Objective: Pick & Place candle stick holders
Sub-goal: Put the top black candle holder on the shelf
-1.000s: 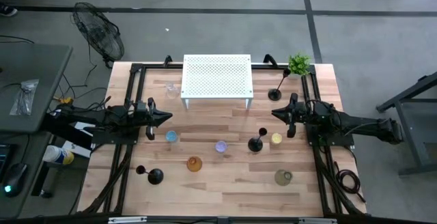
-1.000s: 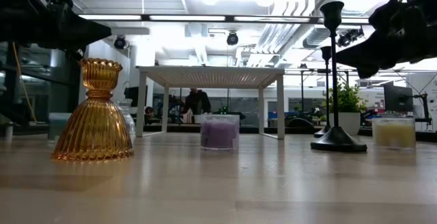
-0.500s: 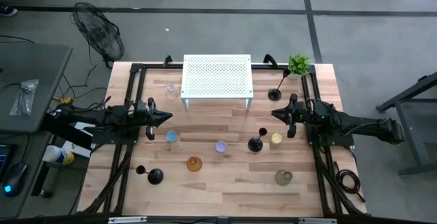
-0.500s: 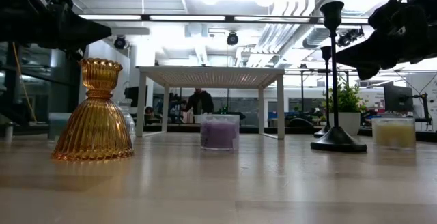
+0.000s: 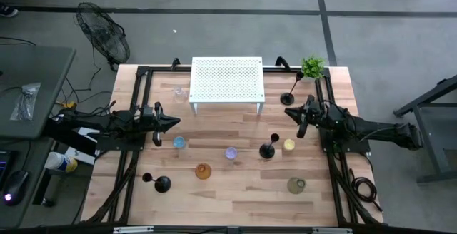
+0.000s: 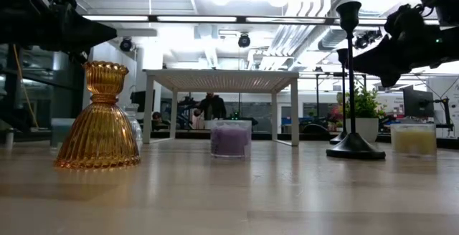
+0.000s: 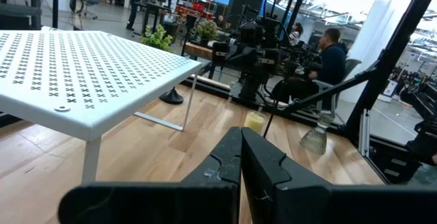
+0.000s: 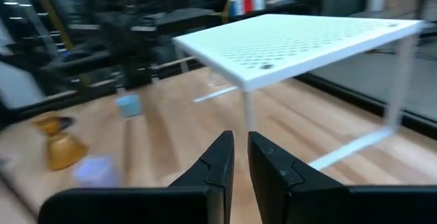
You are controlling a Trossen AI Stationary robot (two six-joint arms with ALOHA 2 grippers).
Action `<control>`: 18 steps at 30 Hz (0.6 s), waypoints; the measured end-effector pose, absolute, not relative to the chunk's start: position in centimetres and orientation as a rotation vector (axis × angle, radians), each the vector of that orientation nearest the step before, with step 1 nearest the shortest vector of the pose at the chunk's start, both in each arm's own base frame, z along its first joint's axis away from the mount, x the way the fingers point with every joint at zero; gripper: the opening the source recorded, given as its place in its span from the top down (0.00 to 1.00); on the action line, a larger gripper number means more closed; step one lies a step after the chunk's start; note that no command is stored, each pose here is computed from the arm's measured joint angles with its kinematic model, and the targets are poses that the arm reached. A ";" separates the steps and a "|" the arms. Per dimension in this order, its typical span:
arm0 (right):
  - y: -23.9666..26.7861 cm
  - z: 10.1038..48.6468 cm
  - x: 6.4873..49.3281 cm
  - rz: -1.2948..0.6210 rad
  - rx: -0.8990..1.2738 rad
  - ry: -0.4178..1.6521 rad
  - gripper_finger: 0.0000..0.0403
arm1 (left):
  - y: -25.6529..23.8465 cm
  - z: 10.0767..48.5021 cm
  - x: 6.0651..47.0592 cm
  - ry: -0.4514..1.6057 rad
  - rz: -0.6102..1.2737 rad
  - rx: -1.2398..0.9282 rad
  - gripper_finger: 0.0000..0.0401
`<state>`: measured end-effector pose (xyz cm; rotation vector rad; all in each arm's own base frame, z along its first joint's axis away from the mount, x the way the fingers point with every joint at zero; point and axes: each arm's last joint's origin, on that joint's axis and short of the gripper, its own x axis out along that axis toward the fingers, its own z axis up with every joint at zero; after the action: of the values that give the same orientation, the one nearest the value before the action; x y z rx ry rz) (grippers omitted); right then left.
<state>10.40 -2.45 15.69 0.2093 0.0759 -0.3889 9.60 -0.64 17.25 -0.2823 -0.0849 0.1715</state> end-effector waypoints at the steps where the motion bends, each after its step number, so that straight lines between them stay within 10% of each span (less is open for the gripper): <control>1: -2.6 15.6 10.4 -0.422 0.207 0.088 0.91 | -0.6 17.3 9.6 -0.085 0.171 -0.282 1.00; 18: -5.3 15.0 10.0 -0.995 0.299 0.230 0.79 | -0.6 17.3 9.6 -0.085 0.171 -0.282 1.00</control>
<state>10.00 -5.32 14.97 0.2994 0.2295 -0.9946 9.60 -0.64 17.25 -0.2823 -0.0846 0.1712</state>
